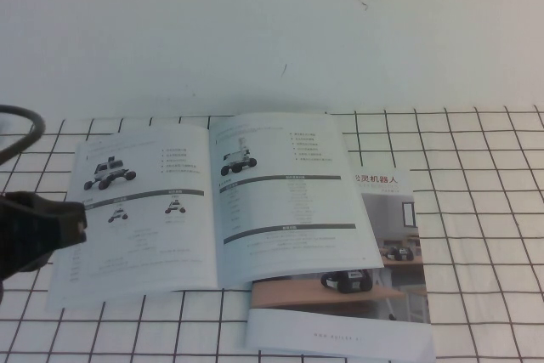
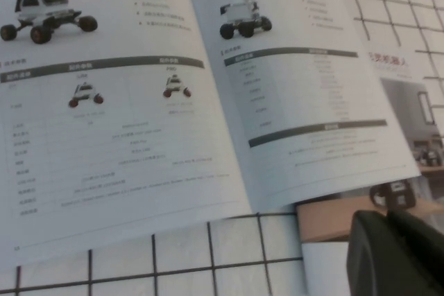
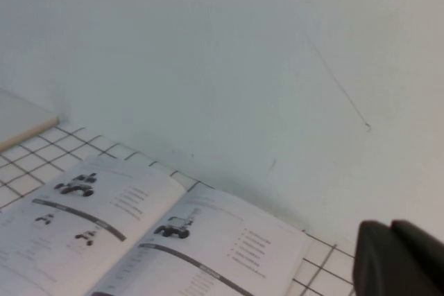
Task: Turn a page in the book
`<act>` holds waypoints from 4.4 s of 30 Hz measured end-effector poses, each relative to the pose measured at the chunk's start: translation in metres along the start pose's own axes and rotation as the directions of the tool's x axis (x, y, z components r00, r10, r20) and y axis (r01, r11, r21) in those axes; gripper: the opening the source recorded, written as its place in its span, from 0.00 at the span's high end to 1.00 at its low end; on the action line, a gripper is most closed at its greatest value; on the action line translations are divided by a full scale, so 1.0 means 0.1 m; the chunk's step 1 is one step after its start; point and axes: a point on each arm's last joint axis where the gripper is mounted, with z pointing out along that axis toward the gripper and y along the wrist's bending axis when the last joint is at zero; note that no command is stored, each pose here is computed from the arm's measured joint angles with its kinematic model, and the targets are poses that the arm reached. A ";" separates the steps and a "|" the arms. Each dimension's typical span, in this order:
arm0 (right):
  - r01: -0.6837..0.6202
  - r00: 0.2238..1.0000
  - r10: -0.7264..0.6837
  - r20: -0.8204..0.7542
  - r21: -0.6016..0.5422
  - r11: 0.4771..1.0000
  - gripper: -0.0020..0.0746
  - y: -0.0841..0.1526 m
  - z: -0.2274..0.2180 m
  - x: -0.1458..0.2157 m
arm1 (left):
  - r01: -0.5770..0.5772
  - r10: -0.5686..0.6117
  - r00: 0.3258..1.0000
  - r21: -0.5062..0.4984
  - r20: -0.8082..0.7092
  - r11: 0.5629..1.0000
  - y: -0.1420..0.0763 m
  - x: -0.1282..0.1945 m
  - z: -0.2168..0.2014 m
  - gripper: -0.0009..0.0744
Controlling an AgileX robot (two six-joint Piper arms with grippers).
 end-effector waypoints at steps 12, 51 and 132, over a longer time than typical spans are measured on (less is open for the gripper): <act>-0.506 0.860 0.509 -0.038 -0.182 0.843 0.97 0.12 0.06 -0.03 | 0.095 -0.103 0.989 0.078 0.106 0.992 -0.06 -0.10 -0.01 0.99; -0.325 0.595 0.530 -0.604 0.422 0.846 0.79 -0.42 0.29 0.48 | 0.075 -0.090 0.967 0.073 0.239 0.995 -0.05 -0.22 -0.03 0.99; -0.650 0.623 0.462 -0.631 -0.090 0.754 0.49 -0.22 2.36 2.08 | 0.032 -0.022 0.892 0.014 -0.452 0.999 0.73 0.36 2.30 0.99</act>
